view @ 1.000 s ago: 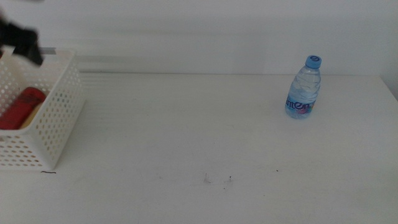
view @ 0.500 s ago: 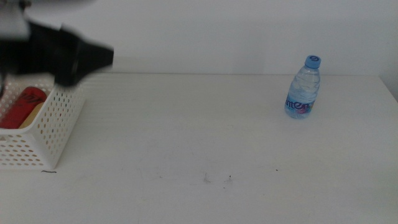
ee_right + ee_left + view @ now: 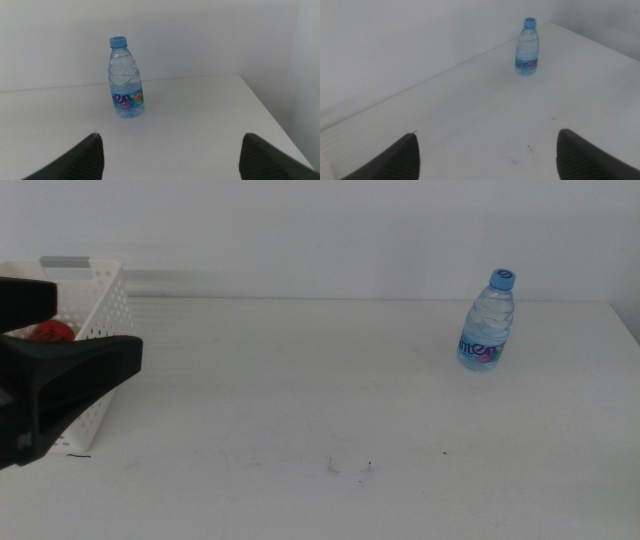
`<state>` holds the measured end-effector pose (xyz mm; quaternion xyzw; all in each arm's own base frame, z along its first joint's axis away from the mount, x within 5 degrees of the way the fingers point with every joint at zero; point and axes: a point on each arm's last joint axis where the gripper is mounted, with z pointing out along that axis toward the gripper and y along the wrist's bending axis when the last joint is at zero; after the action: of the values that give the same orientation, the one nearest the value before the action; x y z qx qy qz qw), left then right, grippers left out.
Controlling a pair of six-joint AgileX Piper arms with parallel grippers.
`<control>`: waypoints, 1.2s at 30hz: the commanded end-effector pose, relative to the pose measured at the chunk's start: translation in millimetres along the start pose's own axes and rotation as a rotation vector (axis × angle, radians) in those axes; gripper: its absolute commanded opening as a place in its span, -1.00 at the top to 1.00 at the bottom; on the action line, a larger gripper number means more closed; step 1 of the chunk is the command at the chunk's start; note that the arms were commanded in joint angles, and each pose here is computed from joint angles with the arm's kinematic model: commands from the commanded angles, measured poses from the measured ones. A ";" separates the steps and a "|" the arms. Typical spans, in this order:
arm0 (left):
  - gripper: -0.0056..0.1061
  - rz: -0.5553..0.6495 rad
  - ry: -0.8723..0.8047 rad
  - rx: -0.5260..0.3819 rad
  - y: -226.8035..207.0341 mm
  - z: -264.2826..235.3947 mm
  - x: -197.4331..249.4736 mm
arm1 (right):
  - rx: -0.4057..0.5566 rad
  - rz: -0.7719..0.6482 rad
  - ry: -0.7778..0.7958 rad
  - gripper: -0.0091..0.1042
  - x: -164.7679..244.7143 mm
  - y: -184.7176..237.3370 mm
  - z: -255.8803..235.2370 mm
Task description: Use arms to grab the bottles and put them into the dustbin to the left of the table.
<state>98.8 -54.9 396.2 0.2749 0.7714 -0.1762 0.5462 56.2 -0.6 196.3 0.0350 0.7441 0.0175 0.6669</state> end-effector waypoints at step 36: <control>-0.78 -0.006 -0.042 -0.033 1.6 -1.6 -2.7 | -0.018 0.136 -0.207 -0.73 -31.3 -1.4 144.0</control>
<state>99.3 -53.2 398.8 0.2660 0.7656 -0.1676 0.5613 197.4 -7.4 212.7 0.0818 0.6802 0.0599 0.7260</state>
